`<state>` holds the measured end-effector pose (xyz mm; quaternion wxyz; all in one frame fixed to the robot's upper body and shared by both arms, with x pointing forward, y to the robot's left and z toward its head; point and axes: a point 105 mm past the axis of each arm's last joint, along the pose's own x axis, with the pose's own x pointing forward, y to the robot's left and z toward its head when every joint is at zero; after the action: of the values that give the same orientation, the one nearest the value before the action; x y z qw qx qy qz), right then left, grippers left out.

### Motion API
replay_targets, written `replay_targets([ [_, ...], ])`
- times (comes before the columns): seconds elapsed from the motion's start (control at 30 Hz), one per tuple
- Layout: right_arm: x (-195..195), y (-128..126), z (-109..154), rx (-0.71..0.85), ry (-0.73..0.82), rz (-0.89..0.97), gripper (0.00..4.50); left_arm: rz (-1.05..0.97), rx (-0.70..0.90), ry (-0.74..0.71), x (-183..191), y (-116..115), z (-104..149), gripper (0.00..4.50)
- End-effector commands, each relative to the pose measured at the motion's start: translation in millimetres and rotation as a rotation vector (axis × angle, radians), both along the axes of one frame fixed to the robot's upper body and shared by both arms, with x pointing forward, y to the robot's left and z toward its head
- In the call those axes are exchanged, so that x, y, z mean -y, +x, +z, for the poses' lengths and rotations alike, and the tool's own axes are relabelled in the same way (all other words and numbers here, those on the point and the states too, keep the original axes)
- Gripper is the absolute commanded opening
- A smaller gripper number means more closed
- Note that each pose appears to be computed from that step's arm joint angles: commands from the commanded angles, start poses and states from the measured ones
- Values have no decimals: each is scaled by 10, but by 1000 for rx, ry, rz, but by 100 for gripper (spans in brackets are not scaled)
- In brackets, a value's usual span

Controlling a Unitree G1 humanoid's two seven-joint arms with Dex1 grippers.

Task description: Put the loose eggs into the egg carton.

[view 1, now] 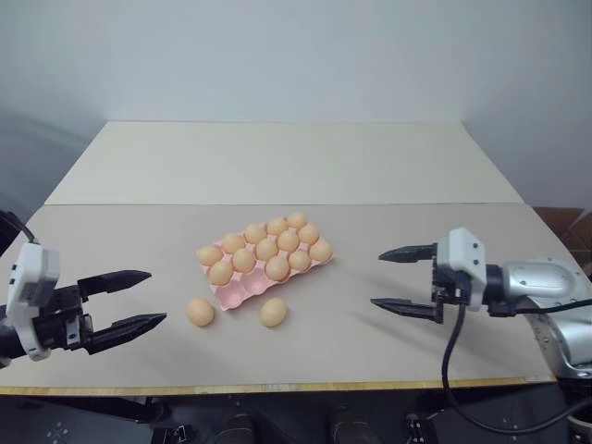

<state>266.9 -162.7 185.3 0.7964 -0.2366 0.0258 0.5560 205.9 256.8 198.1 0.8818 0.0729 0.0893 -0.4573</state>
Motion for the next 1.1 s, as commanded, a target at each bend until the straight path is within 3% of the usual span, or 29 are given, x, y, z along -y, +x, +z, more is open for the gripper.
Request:
replay_targets([
  [0.03, -49, -55, 131, 51, 19, 34, 447, -17, 41, 26, 31, -14, 107, 450],
  [0.6, -144, -4, 116, 65, 10, 65, 447, -51, 60, 31, 107, 35, 118, 450],
  [1.1, -817, -21, -127, 81, -15, 244, 447, -189, 14, 46, 316, 0, -16, 450],
])
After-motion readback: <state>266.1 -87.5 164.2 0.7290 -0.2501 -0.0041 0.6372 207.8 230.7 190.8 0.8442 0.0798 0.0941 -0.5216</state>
